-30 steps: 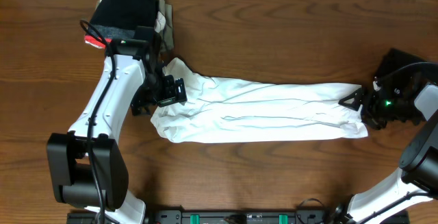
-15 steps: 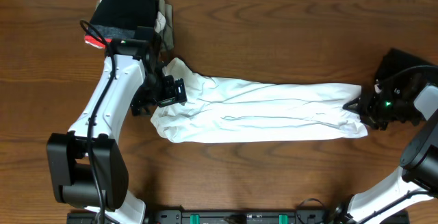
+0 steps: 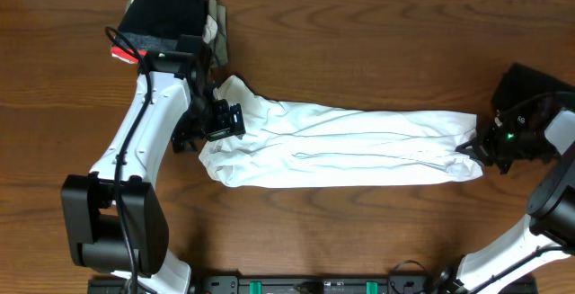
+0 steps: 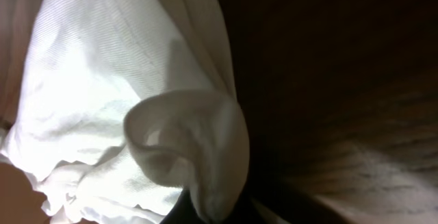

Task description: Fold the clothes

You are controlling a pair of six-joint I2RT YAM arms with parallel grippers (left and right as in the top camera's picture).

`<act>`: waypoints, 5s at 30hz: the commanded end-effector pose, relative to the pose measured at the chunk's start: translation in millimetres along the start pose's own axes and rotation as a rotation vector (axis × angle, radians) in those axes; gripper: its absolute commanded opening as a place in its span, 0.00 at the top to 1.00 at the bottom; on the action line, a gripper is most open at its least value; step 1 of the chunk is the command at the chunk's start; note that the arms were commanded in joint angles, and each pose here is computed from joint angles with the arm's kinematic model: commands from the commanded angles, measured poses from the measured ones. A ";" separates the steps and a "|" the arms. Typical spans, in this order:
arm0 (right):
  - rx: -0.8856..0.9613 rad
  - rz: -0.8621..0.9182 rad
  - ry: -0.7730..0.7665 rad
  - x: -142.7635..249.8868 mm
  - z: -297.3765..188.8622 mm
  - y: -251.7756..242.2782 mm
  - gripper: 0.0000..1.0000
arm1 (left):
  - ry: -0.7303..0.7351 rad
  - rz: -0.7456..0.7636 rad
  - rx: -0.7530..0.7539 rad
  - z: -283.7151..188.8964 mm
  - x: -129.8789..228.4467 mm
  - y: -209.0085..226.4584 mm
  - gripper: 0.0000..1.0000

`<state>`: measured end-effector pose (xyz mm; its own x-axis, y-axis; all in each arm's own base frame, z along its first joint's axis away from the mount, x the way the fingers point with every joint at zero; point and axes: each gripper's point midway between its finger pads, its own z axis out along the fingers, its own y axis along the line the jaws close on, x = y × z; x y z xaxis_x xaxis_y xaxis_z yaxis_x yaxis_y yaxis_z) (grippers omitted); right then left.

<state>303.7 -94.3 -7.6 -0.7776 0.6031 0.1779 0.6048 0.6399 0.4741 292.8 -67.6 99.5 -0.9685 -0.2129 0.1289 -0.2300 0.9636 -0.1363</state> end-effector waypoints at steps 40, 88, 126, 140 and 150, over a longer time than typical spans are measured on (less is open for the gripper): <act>0.753 -0.354 -0.172 89.0 -1.1 82.6 0.99 | 0.004 0.012 -0.014 -1.2 0.6 3.4 0.02; 0.296 -0.366 -0.169 80.1 -45.7 161.7 0.70 | 0.011 0.011 -0.017 -1.2 2.2 4.0 0.02; -0.059 -0.433 -0.063 124.0 8.0 153.3 0.95 | 0.018 0.009 -0.020 -1.3 4.2 4.7 0.02; -0.175 -0.543 0.010 95.9 22.2 131.3 0.90 | 0.022 0.009 -0.021 -1.3 5.0 5.0 0.02; -0.273 -0.620 0.058 81.3 62.0 125.1 0.91 | 0.023 0.008 -0.021 -1.3 5.3 5.1 0.02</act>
<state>329.2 59.1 15.6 -0.9749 0.1900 -0.1159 0.0635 0.7367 0.6732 285.9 -66.7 100.2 -0.9644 -0.2135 0.1559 -0.2338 0.9641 -0.1260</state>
